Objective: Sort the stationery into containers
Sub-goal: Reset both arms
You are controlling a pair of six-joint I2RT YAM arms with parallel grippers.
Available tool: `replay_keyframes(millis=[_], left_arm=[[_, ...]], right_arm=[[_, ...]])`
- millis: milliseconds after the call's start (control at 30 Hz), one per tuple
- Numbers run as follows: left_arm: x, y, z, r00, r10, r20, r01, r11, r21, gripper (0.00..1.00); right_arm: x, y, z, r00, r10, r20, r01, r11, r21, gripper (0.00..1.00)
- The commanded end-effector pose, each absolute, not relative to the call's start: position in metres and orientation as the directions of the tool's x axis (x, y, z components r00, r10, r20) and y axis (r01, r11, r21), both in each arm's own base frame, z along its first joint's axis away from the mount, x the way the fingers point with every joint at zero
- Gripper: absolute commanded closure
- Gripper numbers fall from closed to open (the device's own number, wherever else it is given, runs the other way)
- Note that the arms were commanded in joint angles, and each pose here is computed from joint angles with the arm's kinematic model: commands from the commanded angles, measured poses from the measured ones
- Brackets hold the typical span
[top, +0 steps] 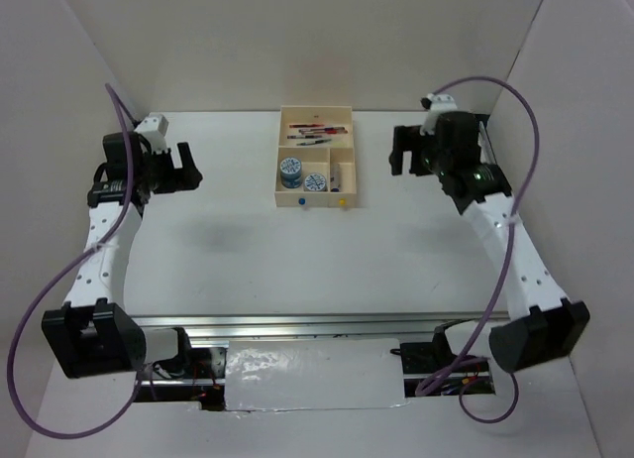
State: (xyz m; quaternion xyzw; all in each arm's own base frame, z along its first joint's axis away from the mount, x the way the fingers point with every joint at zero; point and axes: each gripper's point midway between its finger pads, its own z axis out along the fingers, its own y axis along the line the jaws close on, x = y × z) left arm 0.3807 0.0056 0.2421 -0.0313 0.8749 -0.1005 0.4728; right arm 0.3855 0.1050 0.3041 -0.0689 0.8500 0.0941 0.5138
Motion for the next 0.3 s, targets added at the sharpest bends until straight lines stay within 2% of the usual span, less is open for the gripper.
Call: replay_keyframes(millis=[0,200,267], left_arm=[[0.349,0.018,0.230,-0.573,-0.093,-0.814,0.027,0.991,-0.132,0.01],[0.311,0.025,0.188,-0.618,-0.061,-0.784,-0.004,0.997,-0.074,0.01],[0.305,0.025,0.193,-0.589,-0.055,-0.806,-0.004,0.998,-0.065,0.00]], right_arm=[[0.366,0.055,0.240,-0.547,-0.087,-0.832,-0.131,0.991,-0.018,0.05],[0.308,0.023,0.190,-0.579,-0.059,-0.813,-0.071,0.997,-0.021,0.00],[0.300,0.022,0.185,-0.582,-0.057,-0.811,-0.069,0.997,-0.020,0.00]])
